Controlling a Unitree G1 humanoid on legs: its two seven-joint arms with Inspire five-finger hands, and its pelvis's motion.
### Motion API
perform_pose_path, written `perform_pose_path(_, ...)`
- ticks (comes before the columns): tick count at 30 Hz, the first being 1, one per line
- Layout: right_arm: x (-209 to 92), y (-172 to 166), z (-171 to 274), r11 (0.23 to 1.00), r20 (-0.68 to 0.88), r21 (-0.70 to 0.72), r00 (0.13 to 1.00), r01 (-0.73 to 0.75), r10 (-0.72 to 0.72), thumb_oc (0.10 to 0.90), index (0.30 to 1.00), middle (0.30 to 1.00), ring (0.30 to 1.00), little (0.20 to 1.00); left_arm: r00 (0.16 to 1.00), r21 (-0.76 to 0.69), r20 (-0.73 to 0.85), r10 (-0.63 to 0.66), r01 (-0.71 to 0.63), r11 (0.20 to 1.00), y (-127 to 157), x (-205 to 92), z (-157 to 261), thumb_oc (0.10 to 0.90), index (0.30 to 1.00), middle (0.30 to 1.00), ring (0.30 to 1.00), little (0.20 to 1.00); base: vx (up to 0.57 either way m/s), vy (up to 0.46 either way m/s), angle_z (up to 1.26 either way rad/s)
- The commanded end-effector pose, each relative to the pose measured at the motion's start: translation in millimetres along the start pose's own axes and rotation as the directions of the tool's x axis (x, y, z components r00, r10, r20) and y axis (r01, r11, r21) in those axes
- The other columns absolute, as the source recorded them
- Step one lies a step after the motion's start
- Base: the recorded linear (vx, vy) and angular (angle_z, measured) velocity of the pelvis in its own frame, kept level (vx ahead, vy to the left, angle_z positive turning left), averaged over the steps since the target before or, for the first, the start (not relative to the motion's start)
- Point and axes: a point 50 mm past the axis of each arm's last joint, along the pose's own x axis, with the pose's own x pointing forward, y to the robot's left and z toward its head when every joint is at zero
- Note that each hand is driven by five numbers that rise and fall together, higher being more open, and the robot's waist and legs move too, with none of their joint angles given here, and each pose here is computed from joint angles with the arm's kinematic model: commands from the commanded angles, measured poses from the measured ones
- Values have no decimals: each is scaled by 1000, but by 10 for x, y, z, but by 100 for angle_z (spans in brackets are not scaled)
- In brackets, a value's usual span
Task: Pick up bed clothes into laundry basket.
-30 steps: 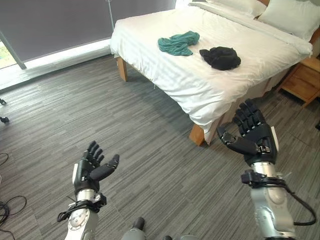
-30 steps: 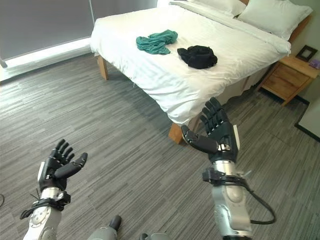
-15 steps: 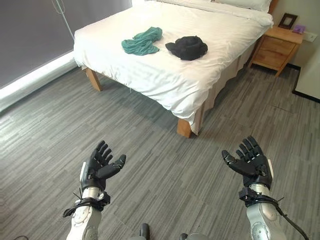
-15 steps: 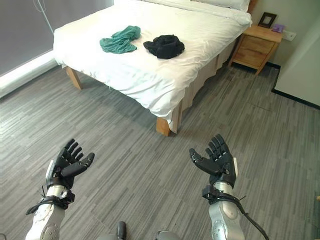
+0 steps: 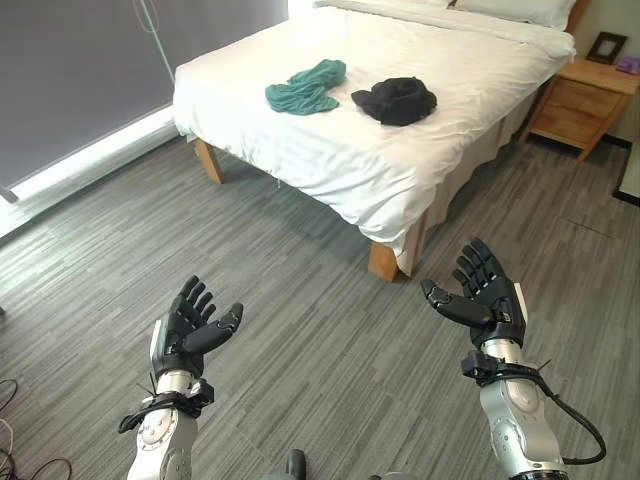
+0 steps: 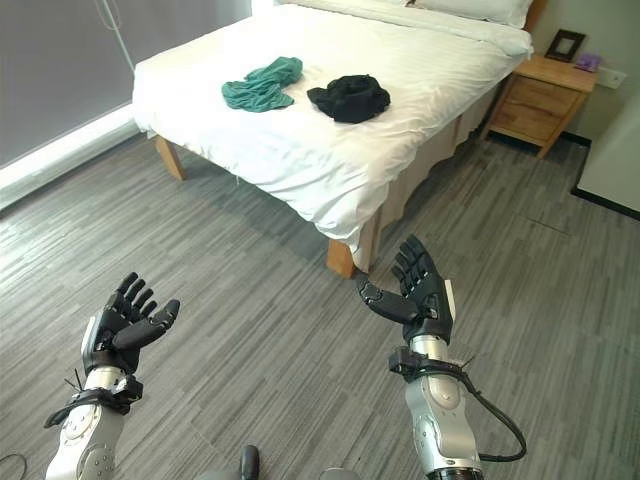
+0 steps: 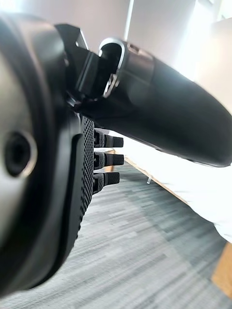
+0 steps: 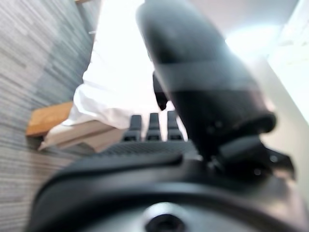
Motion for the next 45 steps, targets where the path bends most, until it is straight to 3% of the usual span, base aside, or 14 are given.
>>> perform_pose_path(1, 87, -30, 598, 1000, 309, -14, 951, 21, -15, 800, 900, 900, 900, 900, 923, 51, 385, 4, -26, 998, 35, 156, 780, 800, 900, 900, 900, 900, 135, 260, 9)
perform_pose_path(6, -13, -177, 557, 992, 313, -20, 943, 124, -112, 800, 900, 900, 900, 900, 889, 50, 454, 62, -95, 994, 98, 167, 921, 800, 900, 900, 900, 900, 242, 163, 5)
perform_pose_path(14, -103, -186, 353, 995, 219, 28, 970, 97, -101, 800, 900, 900, 900, 900, 873, -44, 487, 11, 12, 999, -112, 340, 996, 800, 900, 900, 900, 900, 593, -120, 24)
perform_pose_path(16, -156, -162, 339, 996, 212, 55, 974, 71, -81, 800, 900, 900, 900, 900, 870, -160, 490, 59, 23, 987, -113, 336, 959, 800, 900, 900, 900, 900, 630, -270, 68)
perform_pose_path(17, -119, -178, 373, 995, 230, 57, 968, 87, -98, 800, 900, 900, 900, 900, 865, -305, 471, 172, -23, 952, -49, 307, 875, 800, 900, 900, 900, 900, 610, -217, 79)
perform_pose_path(20, -25, -127, 510, 986, 291, 138, 948, 89, -127, 800, 900, 900, 900, 900, 862, -430, 440, 252, -45, 902, -62, 322, 846, 800, 900, 900, 900, 900, 650, -356, 7)
perform_pose_path(23, 85, -100, 656, 993, 343, 77, 933, 85, -106, 800, 900, 900, 900, 900, 854, -368, 466, 232, -51, 928, -28, 311, 907, 800, 900, 900, 900, 900, 511, -202, -6)
perform_pose_path(29, 70, 45, 733, 999, 378, 47, 926, -25, 5, 800, 900, 900, 900, 900, 851, -421, 405, 333, -150, 895, 201, 287, 749, 800, 900, 900, 900, 900, 682, 197, -17)
perform_pose_path(34, 43, -14, 664, 999, 357, 40, 934, 11, -25, 800, 900, 900, 900, 900, 822, -367, 444, 356, -195, 909, 331, 197, 824, 800, 900, 900, 900, 900, 480, 219, -49)
perform_pose_path(35, 32, -55, 654, 998, 354, 56, 934, 27, -45, 800, 900, 900, 900, 900, 774, -297, 515, 369, -243, 923, 429, 156, 985, 800, 900, 900, 900, 900, 513, 324, -65)
perform_pose_path(38, -58, -78, 536, 958, 314, 288, 945, -3, -92, 800, 900, 900, 900, 900, 693, -325, 579, 429, -286, 901, 548, 60, 1152, 800, 900, 900, 900, 900, 552, 442, -51)
perform_pose_path(41, -165, -172, 503, 974, 290, 222, 951, 43, -108, 800, 900, 900, 900, 900, 682, -279, 588, 435, -333, 901, 590, 126, 1230, 800, 900, 900, 900, 900, 399, 487, -43)
perform_pose_path(43, -168, -83, 494, 958, 301, 285, 948, 12, -102, 800, 900, 900, 900, 900, 666, -244, 640, 384, -298, 923, 499, 155, 1371, 800, 900, 900, 900, 900, 317, 543, -26)
perform_pose_path(45, -166, -10, 407, 967, 261, 256, 964, -21, -48, 800, 900, 900, 900, 900, 672, -186, 665, 326, -274, 944, 433, 187, 1452, 800, 900, 900, 900, 900, 396, 449, 9)
